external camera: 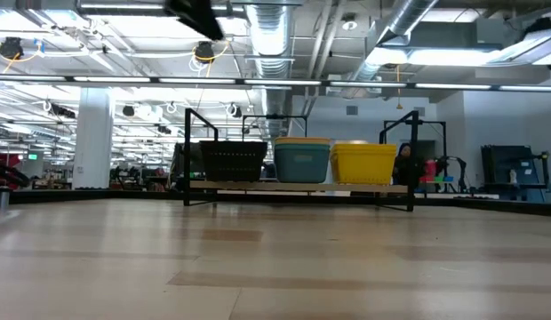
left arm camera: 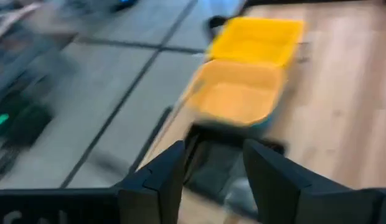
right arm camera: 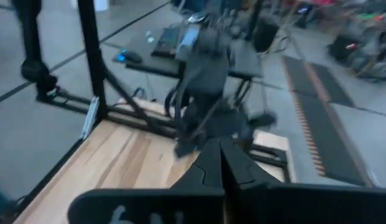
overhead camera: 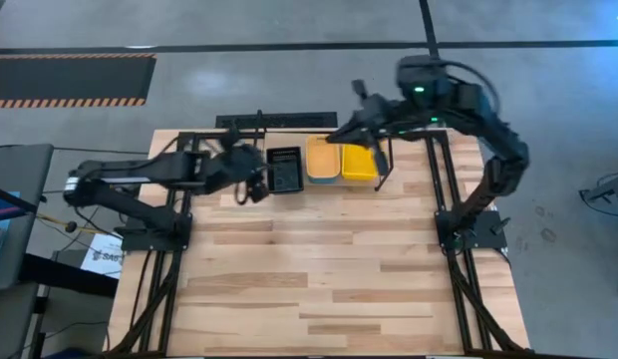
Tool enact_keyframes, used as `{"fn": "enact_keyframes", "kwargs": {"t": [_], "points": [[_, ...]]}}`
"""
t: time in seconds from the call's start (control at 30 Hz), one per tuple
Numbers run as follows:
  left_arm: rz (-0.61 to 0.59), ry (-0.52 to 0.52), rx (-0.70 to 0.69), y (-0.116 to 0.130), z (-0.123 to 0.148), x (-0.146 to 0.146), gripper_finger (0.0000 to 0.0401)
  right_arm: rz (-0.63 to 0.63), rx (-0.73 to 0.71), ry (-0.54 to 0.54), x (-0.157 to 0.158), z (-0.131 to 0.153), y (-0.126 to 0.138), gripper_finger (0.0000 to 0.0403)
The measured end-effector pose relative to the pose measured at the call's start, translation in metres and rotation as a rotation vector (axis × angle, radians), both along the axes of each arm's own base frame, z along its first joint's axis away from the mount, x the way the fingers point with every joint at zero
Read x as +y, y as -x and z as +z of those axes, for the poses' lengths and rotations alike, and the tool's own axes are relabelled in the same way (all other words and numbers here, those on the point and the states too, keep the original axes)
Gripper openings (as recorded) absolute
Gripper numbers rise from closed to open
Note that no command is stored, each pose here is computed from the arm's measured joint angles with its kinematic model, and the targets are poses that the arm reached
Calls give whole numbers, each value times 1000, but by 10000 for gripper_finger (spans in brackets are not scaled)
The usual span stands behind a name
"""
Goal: Stack baskets on shelf by color
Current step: Adjust all bins on the shelf
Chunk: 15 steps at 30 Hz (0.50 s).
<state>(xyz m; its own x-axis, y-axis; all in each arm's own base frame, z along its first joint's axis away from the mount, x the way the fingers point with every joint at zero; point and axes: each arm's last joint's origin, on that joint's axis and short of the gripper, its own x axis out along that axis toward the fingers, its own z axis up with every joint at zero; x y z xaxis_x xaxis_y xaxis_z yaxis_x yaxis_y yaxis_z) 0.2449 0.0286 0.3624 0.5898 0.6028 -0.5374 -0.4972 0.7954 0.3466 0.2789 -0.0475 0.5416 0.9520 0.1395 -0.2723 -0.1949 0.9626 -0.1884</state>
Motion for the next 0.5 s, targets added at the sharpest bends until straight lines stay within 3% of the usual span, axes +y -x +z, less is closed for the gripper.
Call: {"fn": "enact_keyframes", "kwargs": {"t": [0.1,0.23,0.33,0.5], "points": [[-101,17,0,-27,-10,20,113,-36,-34,0,9,11,20,0],[-95,42,41,-48,-25,55,22,-37,-59,-25,18,19,36,0],[-85,117,78,-55,-32,82,6,-32,-46,-50,23,19,39,0],[-156,391,216,-62,-54,121,0,-74,1,-37,28,15,39,1]]}}
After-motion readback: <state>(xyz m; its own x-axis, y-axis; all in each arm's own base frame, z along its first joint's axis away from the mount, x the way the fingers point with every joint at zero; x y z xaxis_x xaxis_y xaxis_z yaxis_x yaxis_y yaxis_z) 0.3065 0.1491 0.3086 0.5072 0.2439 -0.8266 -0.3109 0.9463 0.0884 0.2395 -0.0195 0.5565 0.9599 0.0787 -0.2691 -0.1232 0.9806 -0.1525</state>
